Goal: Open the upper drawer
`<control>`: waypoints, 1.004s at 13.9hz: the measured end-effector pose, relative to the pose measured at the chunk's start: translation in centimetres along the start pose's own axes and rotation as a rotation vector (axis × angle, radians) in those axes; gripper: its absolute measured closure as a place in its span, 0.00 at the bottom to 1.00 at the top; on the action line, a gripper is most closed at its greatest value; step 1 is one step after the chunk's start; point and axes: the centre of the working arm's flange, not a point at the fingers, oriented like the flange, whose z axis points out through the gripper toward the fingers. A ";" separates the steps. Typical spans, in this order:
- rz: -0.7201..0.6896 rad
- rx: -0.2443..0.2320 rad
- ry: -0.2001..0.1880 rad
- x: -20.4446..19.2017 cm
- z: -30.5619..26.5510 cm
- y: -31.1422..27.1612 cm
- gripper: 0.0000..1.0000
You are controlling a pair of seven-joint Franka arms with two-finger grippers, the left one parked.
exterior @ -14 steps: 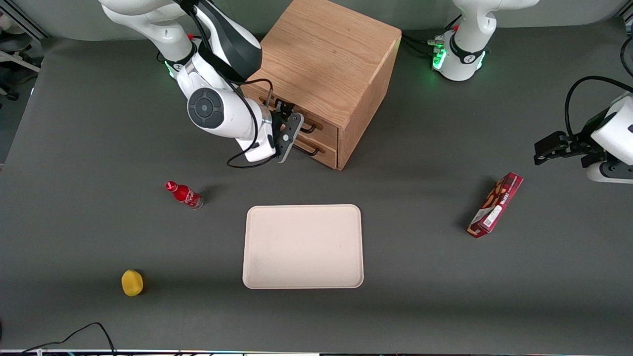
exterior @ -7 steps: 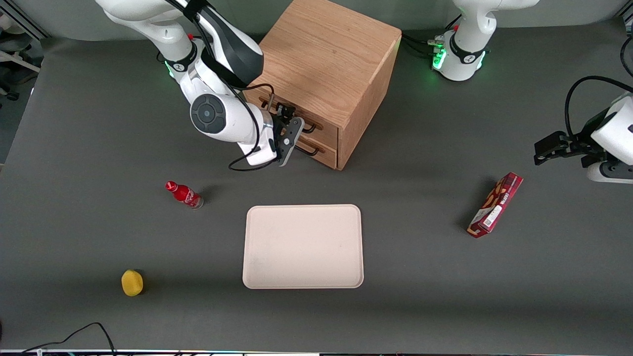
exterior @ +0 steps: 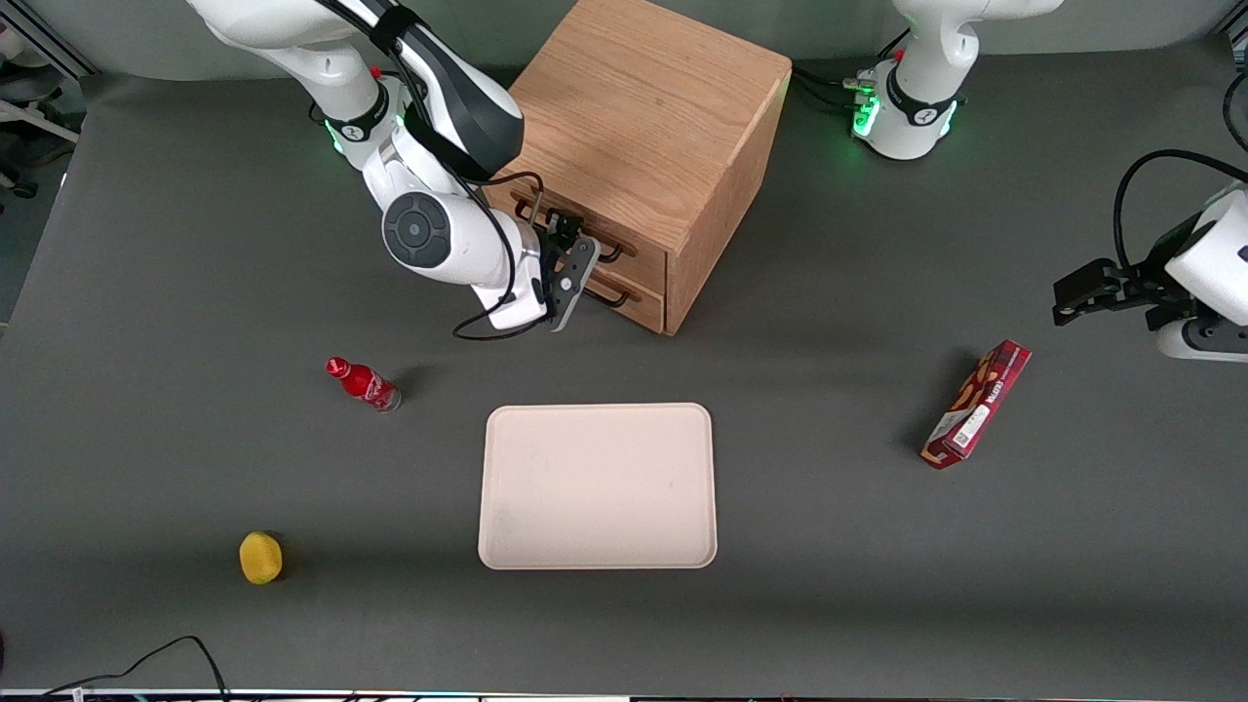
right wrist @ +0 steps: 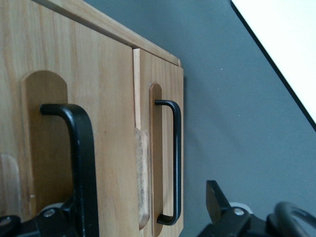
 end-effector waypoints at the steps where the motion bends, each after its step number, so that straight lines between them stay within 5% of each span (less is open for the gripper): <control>1: -0.002 -0.004 -0.001 0.0 0.0 0.0 0.00; 14: -0.004 -0.049 0.015 0.3 -1.2 1.9 0.00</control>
